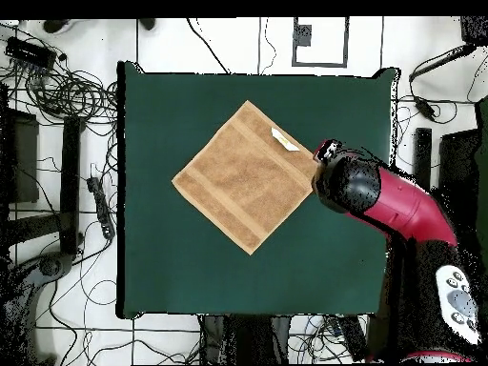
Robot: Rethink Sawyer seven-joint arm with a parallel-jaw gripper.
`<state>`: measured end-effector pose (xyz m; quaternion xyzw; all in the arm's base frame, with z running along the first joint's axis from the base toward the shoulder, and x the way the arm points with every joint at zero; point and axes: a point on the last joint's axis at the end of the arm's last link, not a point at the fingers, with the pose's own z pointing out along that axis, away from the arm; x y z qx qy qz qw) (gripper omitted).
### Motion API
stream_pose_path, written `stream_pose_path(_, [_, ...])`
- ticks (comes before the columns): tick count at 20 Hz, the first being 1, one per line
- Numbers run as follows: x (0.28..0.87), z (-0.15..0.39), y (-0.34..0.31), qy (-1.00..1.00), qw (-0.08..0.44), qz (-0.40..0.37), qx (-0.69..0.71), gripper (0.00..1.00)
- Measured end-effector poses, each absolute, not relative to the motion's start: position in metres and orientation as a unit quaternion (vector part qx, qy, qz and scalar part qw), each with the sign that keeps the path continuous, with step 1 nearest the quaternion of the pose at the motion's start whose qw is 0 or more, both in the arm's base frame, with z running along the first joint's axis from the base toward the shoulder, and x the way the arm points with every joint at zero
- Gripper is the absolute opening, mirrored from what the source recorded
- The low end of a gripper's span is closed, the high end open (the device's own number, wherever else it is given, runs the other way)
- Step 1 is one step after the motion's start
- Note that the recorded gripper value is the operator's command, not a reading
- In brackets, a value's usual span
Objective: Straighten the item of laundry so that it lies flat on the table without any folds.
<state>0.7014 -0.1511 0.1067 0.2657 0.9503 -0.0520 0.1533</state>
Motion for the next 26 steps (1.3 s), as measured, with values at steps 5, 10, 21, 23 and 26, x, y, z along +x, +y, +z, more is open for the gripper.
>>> stream_pose_path(5, [0.704, 0.119, -0.159, 0.95, 0.165, -0.054, 0.261, 1.0])
stream_pose_path(10, [0.704, 0.117, -0.157, 0.952, 0.165, -0.053, 0.252, 1.0])
stream_pose_path(21, [0.707, 0.115, -0.151, 0.954, 0.165, -0.047, 0.247, 1.0])
stream_pose_path(23, [0.71, 0.115, -0.146, 0.954, 0.166, -0.042, 0.245, 1.0])
stream_pose_path(26, [0.711, 0.115, -0.142, 0.955, 0.167, -0.039, 0.243, 1.0])
